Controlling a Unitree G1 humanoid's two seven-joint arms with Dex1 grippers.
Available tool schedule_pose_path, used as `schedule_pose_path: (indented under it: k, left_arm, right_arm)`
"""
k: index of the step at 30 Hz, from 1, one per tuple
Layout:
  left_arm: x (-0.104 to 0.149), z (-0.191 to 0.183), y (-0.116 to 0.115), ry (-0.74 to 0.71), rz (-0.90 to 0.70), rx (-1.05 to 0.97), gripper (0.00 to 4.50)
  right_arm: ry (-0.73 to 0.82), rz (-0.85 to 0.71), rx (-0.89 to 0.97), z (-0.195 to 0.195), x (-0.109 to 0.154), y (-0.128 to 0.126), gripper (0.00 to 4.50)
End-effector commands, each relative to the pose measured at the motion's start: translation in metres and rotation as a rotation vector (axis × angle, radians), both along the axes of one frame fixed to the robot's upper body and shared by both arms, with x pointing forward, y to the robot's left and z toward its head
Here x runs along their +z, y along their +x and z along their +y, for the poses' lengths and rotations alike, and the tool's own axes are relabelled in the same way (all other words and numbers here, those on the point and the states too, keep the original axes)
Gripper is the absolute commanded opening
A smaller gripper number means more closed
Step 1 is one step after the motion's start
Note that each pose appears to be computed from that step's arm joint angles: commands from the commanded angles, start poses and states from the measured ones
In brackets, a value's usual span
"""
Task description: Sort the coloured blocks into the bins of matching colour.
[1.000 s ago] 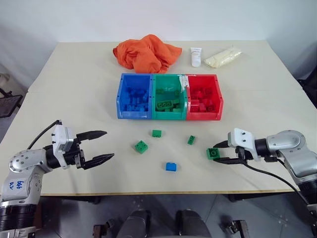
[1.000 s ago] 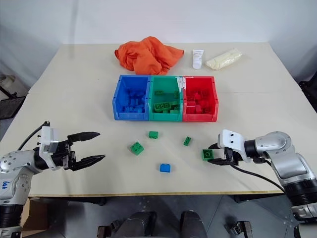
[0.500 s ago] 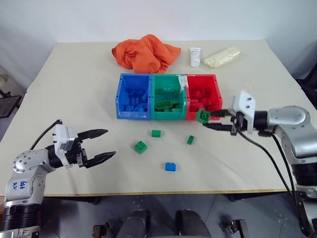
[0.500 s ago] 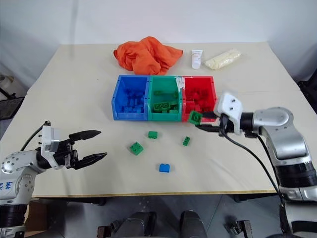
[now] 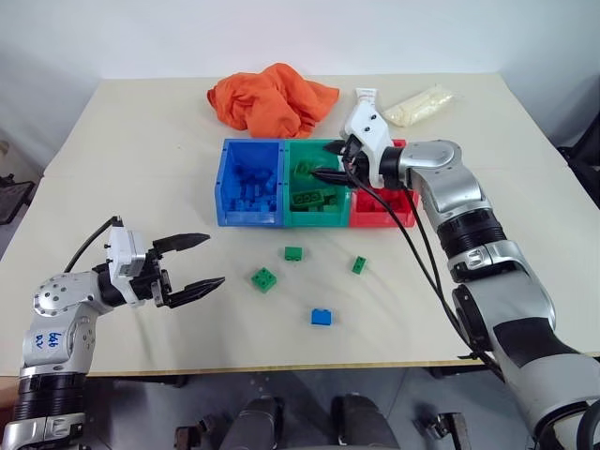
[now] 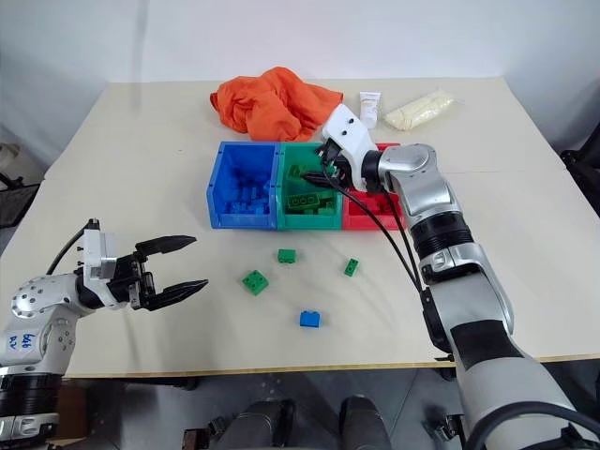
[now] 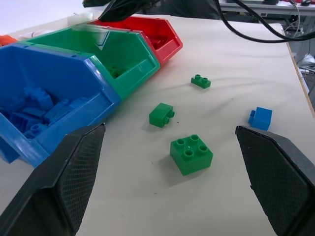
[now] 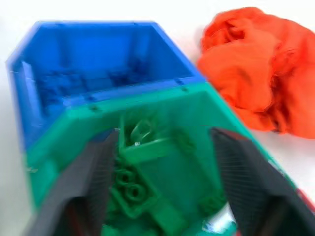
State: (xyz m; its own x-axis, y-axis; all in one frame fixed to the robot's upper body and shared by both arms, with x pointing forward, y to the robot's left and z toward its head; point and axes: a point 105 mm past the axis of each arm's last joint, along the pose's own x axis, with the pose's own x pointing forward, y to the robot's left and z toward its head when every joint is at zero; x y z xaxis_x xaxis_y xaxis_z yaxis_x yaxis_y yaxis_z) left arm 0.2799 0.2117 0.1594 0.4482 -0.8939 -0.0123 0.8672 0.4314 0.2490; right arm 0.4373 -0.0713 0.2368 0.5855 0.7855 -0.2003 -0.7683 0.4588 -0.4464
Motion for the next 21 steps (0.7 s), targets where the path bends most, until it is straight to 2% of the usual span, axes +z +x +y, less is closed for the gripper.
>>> schedule_pose_path:
  k: [1,5,8,11,15,21]
  left_arm:
    - [0.006,0.001,-0.002,0.000,-0.037,0.004,4.50]
    - [0.006,0.001,-0.002,-0.003,-0.035,0.005,4.50]
    - [0.005,-0.001,-0.001,-0.007,-0.030,-0.004,4.50]
    - [0.004,-0.002,0.001,-0.009,-0.026,-0.008,4.50]
    - [0.004,-0.001,0.005,-0.008,-0.023,-0.010,4.50]
    - [0.004,0.001,0.008,-0.006,-0.019,-0.017,4.50]
  right_arm:
    - [0.021,-0.071,0.025,-0.002,0.019,-0.002,4.47]
    - [0.018,-0.087,0.080,-0.009,0.022,-0.014,4.47]
    - [-0.010,-0.066,0.225,-0.023,0.012,-0.050,4.47]
    - [-0.045,-0.013,0.269,-0.041,-0.003,-0.076,4.47]
    - [-0.062,0.057,0.253,-0.066,-0.014,-0.102,4.47]
    - [-0.216,0.221,0.085,-0.131,-0.054,-0.137,4.47]
